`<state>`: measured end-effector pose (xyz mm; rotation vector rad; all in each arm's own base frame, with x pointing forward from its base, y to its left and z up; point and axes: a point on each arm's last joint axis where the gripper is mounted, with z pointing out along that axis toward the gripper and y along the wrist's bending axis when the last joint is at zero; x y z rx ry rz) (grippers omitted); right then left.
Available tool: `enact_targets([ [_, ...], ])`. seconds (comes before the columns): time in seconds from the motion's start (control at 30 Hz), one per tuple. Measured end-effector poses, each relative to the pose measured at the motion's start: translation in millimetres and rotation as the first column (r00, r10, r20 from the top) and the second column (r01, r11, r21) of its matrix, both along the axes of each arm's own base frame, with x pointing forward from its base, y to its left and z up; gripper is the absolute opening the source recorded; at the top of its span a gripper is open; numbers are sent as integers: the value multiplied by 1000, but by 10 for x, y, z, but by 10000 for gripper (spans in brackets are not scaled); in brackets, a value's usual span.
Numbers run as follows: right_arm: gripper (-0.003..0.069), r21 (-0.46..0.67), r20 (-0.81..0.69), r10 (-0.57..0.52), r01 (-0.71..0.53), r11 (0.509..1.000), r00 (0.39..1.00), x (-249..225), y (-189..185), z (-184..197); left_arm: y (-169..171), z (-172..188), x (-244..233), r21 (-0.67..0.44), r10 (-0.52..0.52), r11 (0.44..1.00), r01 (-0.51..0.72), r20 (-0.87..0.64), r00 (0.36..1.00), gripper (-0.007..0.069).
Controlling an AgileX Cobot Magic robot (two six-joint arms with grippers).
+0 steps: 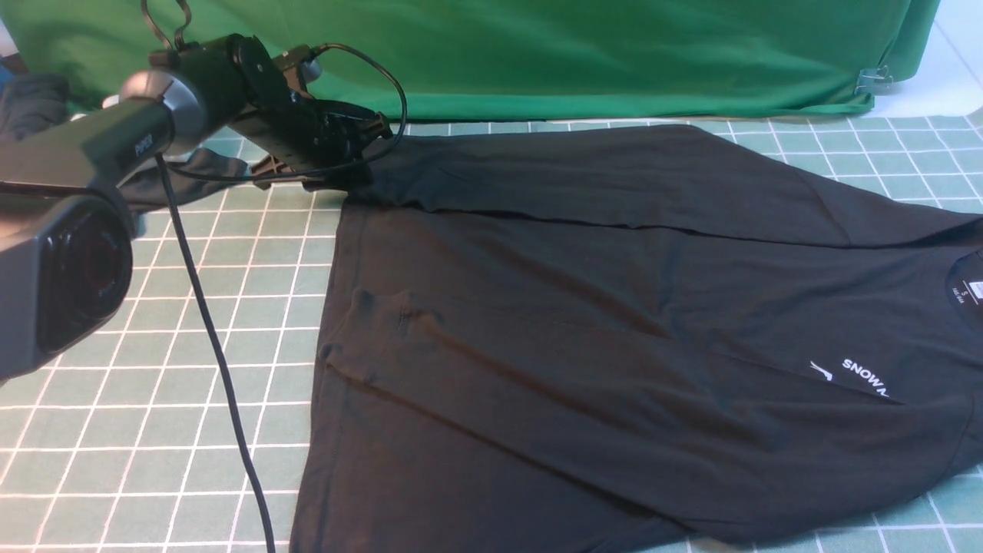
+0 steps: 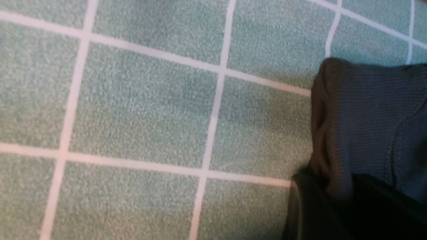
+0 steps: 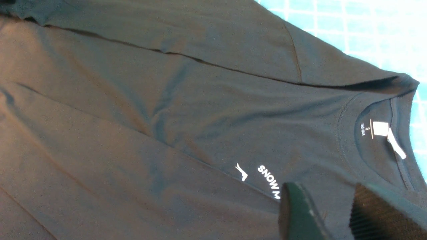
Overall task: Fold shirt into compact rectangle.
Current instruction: 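Grab the top left corner of the dark shirt with the left gripper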
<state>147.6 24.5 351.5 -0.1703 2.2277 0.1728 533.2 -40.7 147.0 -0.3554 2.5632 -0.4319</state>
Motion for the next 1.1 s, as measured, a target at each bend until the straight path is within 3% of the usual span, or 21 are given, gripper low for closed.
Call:
enact_targets([
  [0.23, 237, 0, -3, 0, 0, 1000, 1000, -2, 0, -2, -6, 67, -26, 0, -14, 1000, 14, -12, 1000, 25],
  [0.43, 237, -1, -12, 2, -2, 1000, 1000, -7, 0, -8, 4, 379, -42, 15, -22, 1000, 21, 51, 998, 22],
  [1.1, 237, -2, -15, 2, -2, 1000, 1000, -9, 1, -11, 25, 392, -22, 48, -26, 999, 22, 79, 997, 22],
])
